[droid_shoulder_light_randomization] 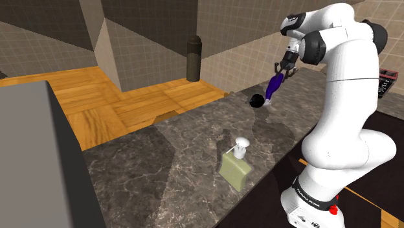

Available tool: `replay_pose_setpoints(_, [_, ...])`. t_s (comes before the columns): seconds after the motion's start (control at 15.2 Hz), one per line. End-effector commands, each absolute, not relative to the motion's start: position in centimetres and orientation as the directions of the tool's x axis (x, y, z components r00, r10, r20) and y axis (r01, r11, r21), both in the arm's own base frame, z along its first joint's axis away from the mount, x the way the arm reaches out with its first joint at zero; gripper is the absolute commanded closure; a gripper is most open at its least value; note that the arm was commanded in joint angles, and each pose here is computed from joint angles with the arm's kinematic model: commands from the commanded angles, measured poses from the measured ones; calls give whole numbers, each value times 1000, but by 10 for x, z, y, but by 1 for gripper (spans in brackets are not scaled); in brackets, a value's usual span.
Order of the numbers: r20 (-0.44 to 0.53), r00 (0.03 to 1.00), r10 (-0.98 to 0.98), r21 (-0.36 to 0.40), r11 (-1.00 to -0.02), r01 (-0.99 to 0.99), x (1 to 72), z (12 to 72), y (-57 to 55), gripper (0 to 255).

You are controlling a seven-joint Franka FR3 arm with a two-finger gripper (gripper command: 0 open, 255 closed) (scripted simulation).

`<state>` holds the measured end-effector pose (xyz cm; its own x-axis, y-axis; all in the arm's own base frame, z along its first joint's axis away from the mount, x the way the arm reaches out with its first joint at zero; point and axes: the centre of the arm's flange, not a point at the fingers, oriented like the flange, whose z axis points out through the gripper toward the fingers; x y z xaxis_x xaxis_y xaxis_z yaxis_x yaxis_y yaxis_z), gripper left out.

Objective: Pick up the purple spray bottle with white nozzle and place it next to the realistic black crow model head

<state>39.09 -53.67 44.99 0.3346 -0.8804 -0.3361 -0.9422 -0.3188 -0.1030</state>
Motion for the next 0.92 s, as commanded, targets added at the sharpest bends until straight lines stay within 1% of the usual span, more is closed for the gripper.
replay_pose_setpoints(0.0, [-335,335,-880,-104,-319,-942,392,439,-537,255])
replay_pose_setpoints(0.86, [-335,335,-880,-104,-319,-942,392,371,-537,255])
